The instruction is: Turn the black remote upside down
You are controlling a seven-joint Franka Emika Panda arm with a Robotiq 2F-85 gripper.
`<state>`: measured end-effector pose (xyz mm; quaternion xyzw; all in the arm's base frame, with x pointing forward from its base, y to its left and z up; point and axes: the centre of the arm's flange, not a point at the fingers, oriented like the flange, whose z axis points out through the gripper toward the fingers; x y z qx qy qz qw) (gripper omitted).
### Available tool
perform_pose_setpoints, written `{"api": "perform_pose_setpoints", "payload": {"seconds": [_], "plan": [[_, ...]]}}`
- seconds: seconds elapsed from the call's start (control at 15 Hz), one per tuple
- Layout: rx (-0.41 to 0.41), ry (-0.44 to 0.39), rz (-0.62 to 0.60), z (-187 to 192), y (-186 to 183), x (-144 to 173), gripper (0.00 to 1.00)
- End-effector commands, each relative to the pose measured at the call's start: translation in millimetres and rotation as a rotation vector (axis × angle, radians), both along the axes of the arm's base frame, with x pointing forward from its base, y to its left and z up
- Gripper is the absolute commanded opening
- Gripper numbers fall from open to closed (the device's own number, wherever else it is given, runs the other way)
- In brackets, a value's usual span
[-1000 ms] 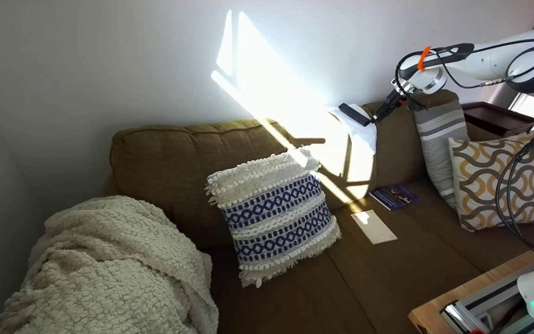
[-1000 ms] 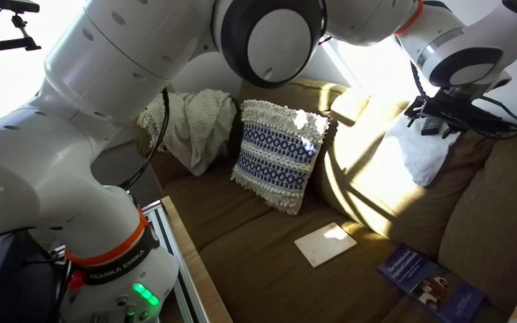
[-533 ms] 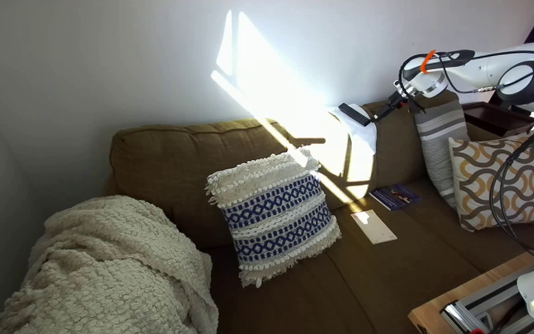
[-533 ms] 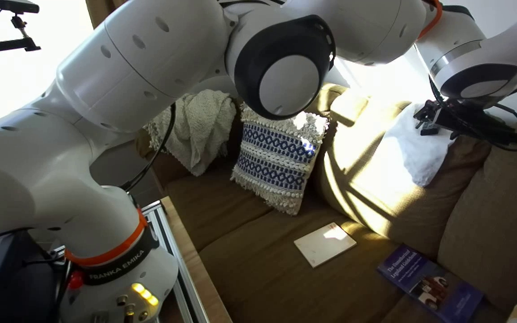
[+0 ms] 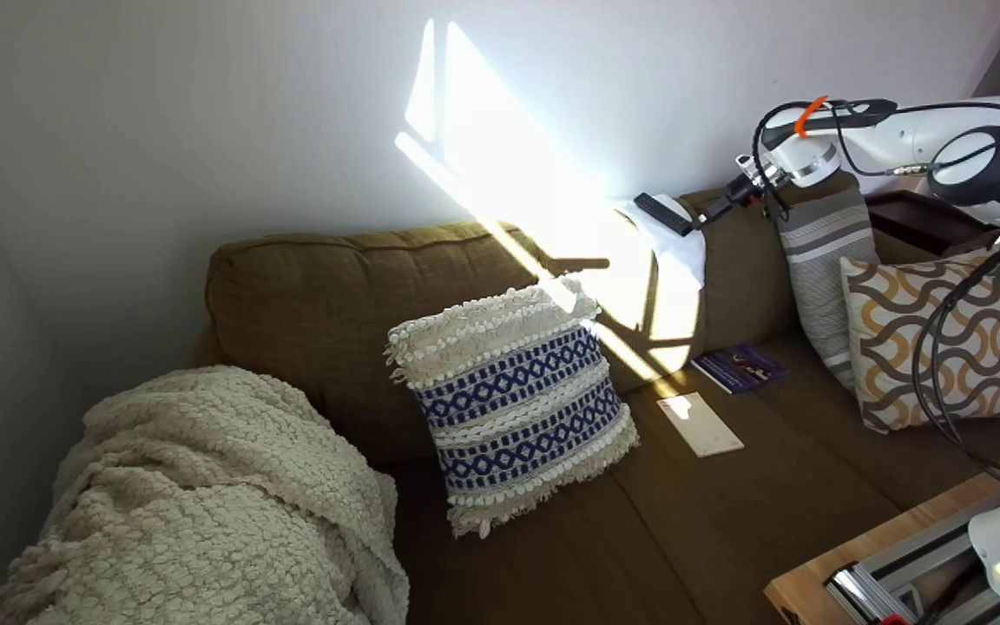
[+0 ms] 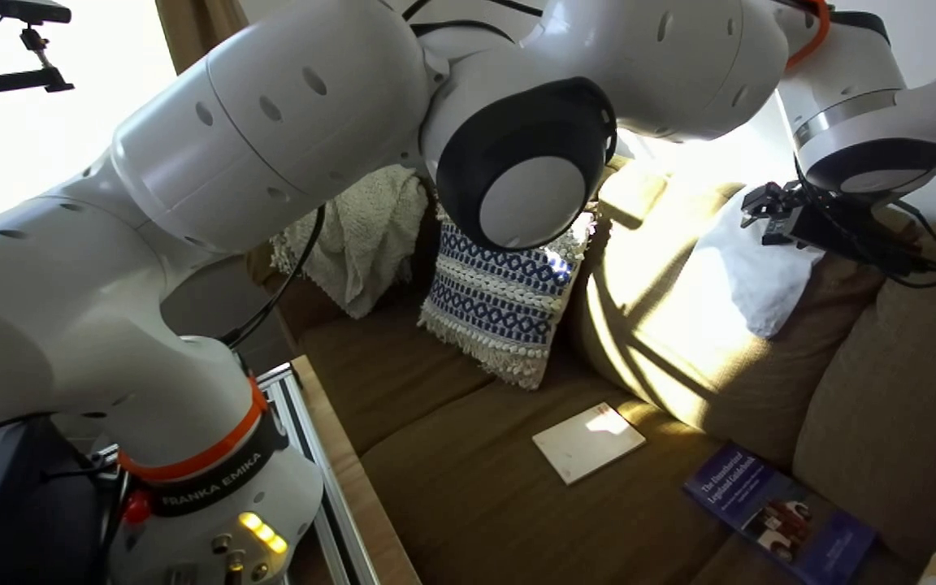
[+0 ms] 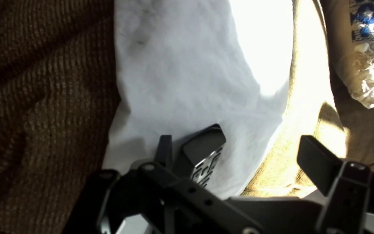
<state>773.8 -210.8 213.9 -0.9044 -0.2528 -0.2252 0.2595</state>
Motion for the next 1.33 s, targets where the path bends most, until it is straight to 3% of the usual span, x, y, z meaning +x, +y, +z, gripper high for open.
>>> {"api": "perform_pose_setpoints", "payload": {"seconds": [0.0,0.13,0.2,0.4,0.8,0.87,0.93,1.07,1.2,1.27], "plan": [[0.071,-0.007,0.028,-13.8,-7.2,18.2,0.76],[0.074,-0.002,0.024,-17.9,-4.4,21.0,0.77],[0.074,-0.001,0.018,-20.7,-4.1,22.8,0.90],[0.085,-0.002,-0.013,-27.8,-6.4,23.0,1.00],[0.097,-0.069,-0.065,-24.9,-20.7,19.9,1.00],[0.101,-0.076,-0.069,-25.2,-21.2,20.4,0.96],[0.104,-0.077,-0.071,-25.1,-21.4,21.2,0.74],[0.118,-0.073,-0.069,-26.2,-20.5,22.0,0.70],[0.129,-0.070,-0.069,-28.2,-17.4,23.5,0.55],[0.134,-0.070,-0.074,-29.5,-15.7,24.1,0.80]]}}
